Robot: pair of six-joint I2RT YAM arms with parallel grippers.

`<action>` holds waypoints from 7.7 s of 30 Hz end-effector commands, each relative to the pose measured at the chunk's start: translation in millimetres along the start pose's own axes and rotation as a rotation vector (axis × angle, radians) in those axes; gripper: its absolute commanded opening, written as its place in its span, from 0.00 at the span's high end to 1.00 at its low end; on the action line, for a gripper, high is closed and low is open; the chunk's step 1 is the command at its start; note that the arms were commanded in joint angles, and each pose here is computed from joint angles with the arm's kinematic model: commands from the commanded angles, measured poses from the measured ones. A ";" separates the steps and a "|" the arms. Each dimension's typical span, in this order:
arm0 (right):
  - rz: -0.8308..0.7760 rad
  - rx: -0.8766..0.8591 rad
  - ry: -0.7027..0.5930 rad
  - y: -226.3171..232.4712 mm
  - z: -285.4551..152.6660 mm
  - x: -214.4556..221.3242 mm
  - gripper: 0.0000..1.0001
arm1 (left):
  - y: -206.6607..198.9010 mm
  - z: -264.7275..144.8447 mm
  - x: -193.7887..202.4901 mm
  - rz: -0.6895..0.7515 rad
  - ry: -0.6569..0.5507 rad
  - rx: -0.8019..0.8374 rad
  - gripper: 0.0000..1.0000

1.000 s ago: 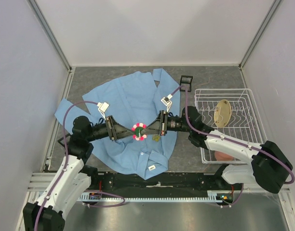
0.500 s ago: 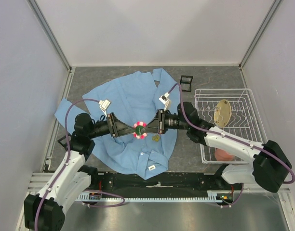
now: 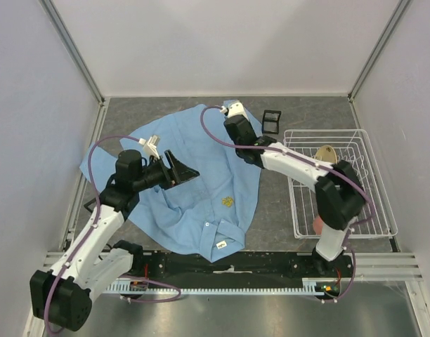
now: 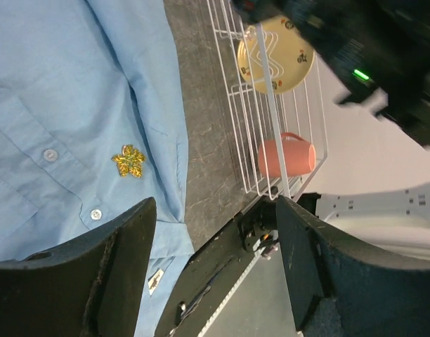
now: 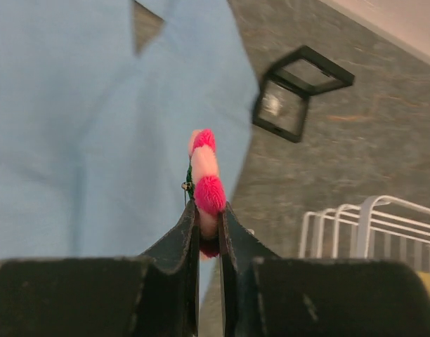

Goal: Remove the brooch from the garment
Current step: Place the brooch in the brooch box, then remove the brooch from the clothes.

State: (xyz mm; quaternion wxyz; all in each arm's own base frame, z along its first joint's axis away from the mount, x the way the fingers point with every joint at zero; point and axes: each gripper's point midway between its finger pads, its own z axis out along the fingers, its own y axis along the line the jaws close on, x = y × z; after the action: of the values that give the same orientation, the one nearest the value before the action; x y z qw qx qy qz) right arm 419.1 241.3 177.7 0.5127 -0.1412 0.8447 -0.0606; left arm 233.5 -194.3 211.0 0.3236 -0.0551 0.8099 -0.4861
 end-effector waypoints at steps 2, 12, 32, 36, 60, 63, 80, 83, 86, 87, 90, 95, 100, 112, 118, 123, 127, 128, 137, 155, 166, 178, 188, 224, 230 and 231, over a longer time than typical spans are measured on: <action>-0.322 0.312 0.063 -61.1 38.4 -4.4 1.00 | -21.5 3.0 -5.9 0.169 -0.003 0.008 0.24; -0.516 0.454 0.180 -94.5 91.8 19.2 1.00 | -28.1 11.6 15.9 0.231 0.062 0.033 0.24; -0.582 0.482 0.247 -115.1 164.4 45.8 0.96 | -35.2 8.6 21.7 0.210 0.092 0.058 0.24; -0.579 0.485 0.252 -117.3 171.3 49.2 0.92 | -33.9 8.5 23.8 0.206 0.099 0.059 0.24; -0.437 0.306 0.305 -104.2 148.4 51.6 0.32 | -40.0 6.0 27.0 0.195 0.110 0.093 0.24; -0.387 0.266 0.296 -100.8 140.2 47.1 0.25 | -40.1 6.4 26.1 0.196 0.105 0.094 0.23; 0.429 -0.623 0.439 49.4 -72.8 87.5 0.56 | -1.0 67.3 70.0 0.185 0.288 0.004 0.59; 0.481 -0.799 0.405 95.7 -110.2 91.0 0.58 | 18.9 79.5 71.6 0.099 0.238 -0.053 0.66; 0.402 -0.835 0.385 119.5 -127.1 107.2 0.55 | 40.1 91.4 71.8 0.048 0.209 -0.134 0.66; 0.370 -0.772 0.359 115.1 -121.1 117.9 0.50 | 45.0 94.3 69.7 0.045 0.192 -0.155 0.66; 0.289 -0.725 0.288 111.0 -120.0 128.9 0.41 | 60.7 100.0 74.9 -0.001 0.189 -0.201 0.67; 0.376 -0.707 0.373 115.8 -119.1 153.6 0.51 | 55.5 119.9 83.0 -0.010 0.225 -0.149 0.68; 0.508 -0.715 0.391 121.5 -120.7 167.8 0.65 | 66.6 136.7 90.7 -0.027 0.262 -0.161 0.69; 0.573 -0.664 0.398 126.1 -103.6 176.3 0.64 | 100.5 147.7 102.4 -0.033 0.316 -0.283 0.73; 0.621 -0.617 0.401 122.7 -97.2 177.5 0.65 | 107.6 148.6 109.2 -0.015 0.373 -0.318 0.77; 0.680 -0.663 0.396 131.8 -99.3 174.0 0.61 | 114.2 147.4 114.2 -0.013 0.405 -0.359 0.77; 0.754 -0.733 0.386 142.6 -101.2 165.5 0.60 | 118.5 144.4 118.9 -0.016 0.424 -0.377 0.78; 0.767 -0.742 0.362 142.4 -101.1 161.4 0.59 | 121.1 140.6 122.2 -0.022 0.441 -0.395 0.78; 0.779 -0.593 0.395 119.0 -98.2 176.4 0.57 | 107.4 133.2 111.0 0.063 0.434 -0.376 0.76; 0.889 -0.643 0.407 127.0 -100.7 189.2 0.56 | 94.4 159.9 108.9 0.135 0.419 -0.327 0.78; 0.965 -0.755 0.288 134.4 -101.1 141.5 0.56 | 102.8 141.8 123.2 0.114 0.466 -0.355 0.87; 1.169 -0.794 0.353 130.2 -93.4 137.1 0.56 | 66.5 139.2 98.5 0.211 0.507 -0.289 0.64; 1.380 -0.897 0.403 132.7 -85.9 127.9 0.62 | 57.7 126.8 95.9 0.276 0.544 -0.217 0.49; 0.698 -0.674 0.480 109.9 -72.8 167.6 0.89 | 68.2 138.2 95.8 0.837 0.359 -0.356 0.67; 0.619 -0.491 0.539 75.5 -79.8 219.6 0.90 | 74.6 146.3 108.8 0.949 0.445 -0.347 0.55; 0.622 -0.492 0.514 72.3 -82.4 214.1 0.90 | 72.0 148.2 111.5 0.964 0.458 -0.331 0.53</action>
State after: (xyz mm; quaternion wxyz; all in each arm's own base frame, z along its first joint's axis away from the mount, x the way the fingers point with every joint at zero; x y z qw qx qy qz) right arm 245.7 271.5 17.5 0.2006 0.0265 0.9270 0.3157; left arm 237.6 -297.4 42.0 0.2841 0.3196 0.8888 -0.1650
